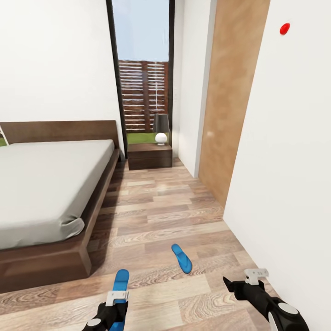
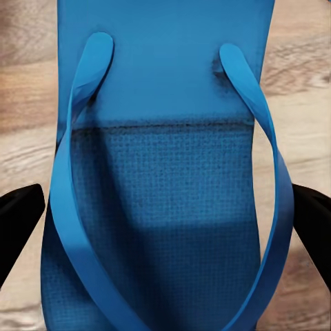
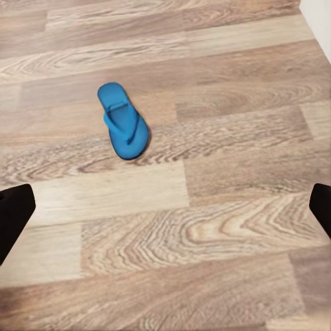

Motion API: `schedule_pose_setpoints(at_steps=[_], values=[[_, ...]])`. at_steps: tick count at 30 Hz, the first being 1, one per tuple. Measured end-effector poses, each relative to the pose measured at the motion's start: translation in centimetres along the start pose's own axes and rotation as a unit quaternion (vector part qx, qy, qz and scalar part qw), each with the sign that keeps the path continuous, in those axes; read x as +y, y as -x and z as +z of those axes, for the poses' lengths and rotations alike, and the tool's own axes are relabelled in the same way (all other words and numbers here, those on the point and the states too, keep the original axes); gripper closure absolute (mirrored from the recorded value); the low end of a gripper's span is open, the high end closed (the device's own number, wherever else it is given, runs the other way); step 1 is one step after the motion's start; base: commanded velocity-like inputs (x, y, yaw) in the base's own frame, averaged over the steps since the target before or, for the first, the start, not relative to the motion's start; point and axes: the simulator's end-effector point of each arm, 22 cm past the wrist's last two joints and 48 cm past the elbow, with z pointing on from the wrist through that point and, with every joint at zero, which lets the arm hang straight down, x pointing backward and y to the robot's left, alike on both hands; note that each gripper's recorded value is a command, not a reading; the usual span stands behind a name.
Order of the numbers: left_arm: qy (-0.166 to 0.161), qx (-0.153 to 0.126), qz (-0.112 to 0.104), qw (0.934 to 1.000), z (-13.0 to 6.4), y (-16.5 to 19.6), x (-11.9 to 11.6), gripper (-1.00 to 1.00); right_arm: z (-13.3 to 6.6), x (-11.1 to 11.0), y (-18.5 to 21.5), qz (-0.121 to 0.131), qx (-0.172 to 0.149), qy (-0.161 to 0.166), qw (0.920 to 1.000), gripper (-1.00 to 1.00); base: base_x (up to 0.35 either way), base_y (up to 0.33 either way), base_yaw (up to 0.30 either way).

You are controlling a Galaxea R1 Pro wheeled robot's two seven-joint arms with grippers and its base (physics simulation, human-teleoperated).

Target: In the bedroom, move the book from the bed onto either nightstand, and place the two sandals side by side next to the bed.

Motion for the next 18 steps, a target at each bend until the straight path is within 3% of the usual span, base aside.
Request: schedule_pose_setpoints(at_steps=[7,18], values=[[0.0,0.0,0.0,1.0,0.01,-0.03,0.0,1.0,0.08,0.05,-0.21,0.001,0.002,0.001,1.0,-1.0,0.046,-0.005,0.036],[0.0,0.005,0.0,1.0,0.14,-0.47,0.02,1.0,0.38,0.67,-0.61,-0.003,0.008,0.006,0.9999,-1.0,0.124,-0.001,0.171]])
